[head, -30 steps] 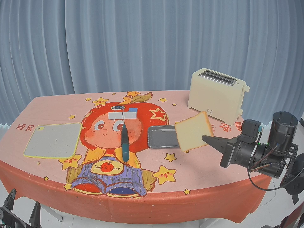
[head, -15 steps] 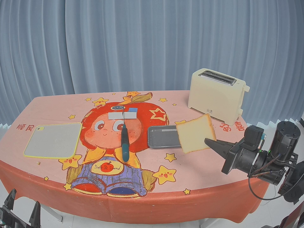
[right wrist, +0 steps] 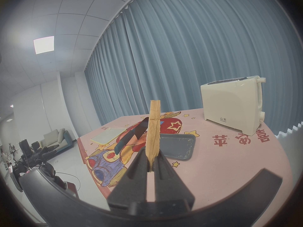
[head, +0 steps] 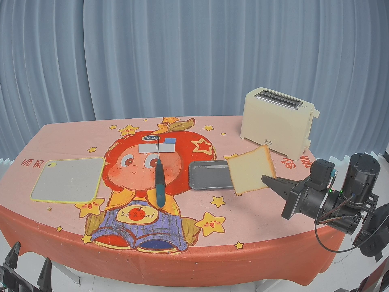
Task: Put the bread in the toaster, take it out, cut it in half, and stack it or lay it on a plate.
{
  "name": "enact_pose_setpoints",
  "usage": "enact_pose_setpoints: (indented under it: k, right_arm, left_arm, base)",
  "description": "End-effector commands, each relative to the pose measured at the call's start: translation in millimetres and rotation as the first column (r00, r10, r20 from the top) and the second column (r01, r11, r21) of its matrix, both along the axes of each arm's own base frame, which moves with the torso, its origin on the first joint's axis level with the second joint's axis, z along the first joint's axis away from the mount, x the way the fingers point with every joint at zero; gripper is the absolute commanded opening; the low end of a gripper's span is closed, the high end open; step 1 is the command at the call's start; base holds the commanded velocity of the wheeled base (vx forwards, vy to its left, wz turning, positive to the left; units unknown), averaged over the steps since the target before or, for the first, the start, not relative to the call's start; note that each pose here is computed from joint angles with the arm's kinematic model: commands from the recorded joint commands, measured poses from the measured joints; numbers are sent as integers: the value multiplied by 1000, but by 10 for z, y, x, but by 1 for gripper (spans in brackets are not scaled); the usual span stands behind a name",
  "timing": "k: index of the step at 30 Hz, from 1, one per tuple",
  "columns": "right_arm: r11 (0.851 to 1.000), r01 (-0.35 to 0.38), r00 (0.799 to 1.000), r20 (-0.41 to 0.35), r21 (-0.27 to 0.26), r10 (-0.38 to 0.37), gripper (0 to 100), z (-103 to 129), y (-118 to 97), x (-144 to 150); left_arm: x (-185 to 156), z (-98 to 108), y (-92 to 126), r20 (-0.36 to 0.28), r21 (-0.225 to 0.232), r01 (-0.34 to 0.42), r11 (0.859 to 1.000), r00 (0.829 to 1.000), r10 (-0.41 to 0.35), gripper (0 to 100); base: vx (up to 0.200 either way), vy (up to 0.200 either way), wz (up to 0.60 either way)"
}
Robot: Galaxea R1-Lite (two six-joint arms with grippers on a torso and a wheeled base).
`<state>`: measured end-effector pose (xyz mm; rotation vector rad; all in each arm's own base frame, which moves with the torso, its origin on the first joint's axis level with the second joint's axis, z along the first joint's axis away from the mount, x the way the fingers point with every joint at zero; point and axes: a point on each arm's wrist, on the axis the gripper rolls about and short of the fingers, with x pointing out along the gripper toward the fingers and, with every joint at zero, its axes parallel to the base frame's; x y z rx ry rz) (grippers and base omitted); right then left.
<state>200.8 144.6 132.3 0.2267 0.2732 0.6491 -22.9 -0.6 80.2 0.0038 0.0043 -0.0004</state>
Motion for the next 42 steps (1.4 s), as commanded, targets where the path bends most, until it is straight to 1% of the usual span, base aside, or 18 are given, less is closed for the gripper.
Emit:
enact_pose_setpoints:
  k: [1,4,16,34,36,37,39,42]
  right_arm:
    - [1000,-3,1000,-9,-10,3,0,-35,22,24]
    - [1000,-3,1000,-4,-18,3,0,-38,20,28]
    - [1000,-2,1000,1,-17,2,0,-30,26,30]
    - [1000,3,1000,7,-15,-3,0,-14,15,23]
    - [1000,2,1000,8,-17,-2,0,-14,15,23]
    - [1000,5,1000,18,-26,-4,0,-10,4,28]
    - [999,10,1000,29,-38,-9,0,-7,-12,37]
    - [999,12,999,37,-38,-11,0,6,-22,37]
  left_arm:
    - [1,-53,0,-2,-1,0,1000,1000,0,100]
    - [1,-53,0,-2,-1,-2,1000,1000,2,100]
    - [1,-53,1,-2,2,-5,1000,1000,5,100]
    - [1,-53,1,-2,2,-5,1000,1000,5,100]
    - [1,-53,1,-2,2,-5,1000,1000,5,100]
    - [1,-53,1,-2,1,-3,1000,1000,3,100]
    - [1,-53,1,-2,-2,-4,1000,1000,4,100]
    - [1,-53,1,-2,-1,-3,1000,1000,3,100]
  base:
    - [0,0,0]
    - [0,0,0]
    - [0,0,0]
    - [0,-200,0]
    - [0,-200,0]
    - [0,-200,0]
    - [0,0,0]
    - [0,0,0]
